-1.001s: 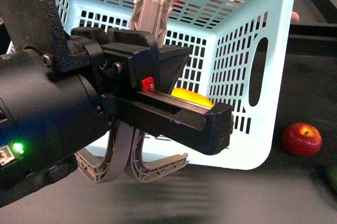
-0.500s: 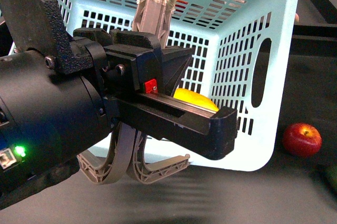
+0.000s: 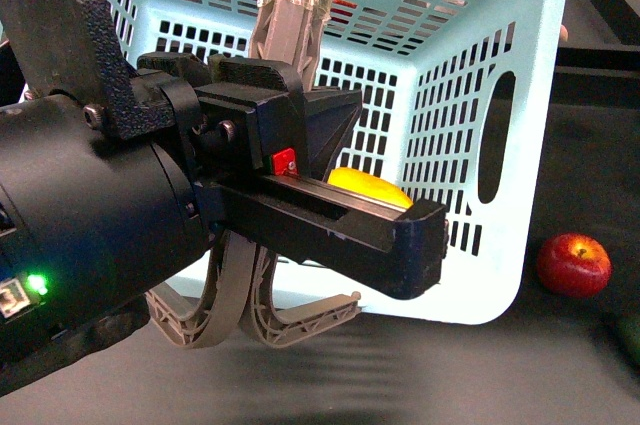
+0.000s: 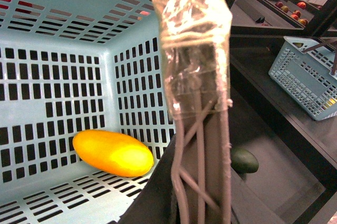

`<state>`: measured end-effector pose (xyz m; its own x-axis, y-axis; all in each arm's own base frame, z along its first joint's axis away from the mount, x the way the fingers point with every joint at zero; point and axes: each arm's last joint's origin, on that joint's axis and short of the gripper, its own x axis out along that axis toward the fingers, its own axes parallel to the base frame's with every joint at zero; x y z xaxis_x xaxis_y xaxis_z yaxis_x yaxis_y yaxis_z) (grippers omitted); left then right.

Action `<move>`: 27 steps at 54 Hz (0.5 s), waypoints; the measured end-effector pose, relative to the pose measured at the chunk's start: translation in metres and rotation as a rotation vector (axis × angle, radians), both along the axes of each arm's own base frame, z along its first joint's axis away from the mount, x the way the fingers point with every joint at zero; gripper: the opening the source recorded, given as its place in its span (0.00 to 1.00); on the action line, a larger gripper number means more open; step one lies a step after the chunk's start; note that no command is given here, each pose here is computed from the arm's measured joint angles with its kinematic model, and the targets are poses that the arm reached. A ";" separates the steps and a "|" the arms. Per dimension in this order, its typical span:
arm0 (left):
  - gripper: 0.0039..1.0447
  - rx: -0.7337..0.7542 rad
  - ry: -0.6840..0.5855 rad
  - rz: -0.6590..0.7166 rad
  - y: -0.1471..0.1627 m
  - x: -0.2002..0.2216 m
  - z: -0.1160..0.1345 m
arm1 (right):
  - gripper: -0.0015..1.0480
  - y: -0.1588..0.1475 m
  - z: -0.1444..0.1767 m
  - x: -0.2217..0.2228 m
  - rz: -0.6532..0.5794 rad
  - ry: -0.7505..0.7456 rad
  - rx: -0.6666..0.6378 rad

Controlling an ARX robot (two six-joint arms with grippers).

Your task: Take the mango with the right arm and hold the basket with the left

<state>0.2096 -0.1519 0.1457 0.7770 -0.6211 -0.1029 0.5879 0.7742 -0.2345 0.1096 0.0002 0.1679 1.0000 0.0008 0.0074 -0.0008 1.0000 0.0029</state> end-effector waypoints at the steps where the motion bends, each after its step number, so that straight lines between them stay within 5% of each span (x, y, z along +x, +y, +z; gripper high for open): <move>1: 0.08 0.000 0.000 0.000 0.000 0.000 0.000 | 0.02 0.000 0.000 0.000 0.000 -0.001 0.000; 27: 0.08 0.000 0.001 0.002 0.000 0.000 0.000 | 0.02 0.000 -0.003 -0.012 0.003 0.005 0.000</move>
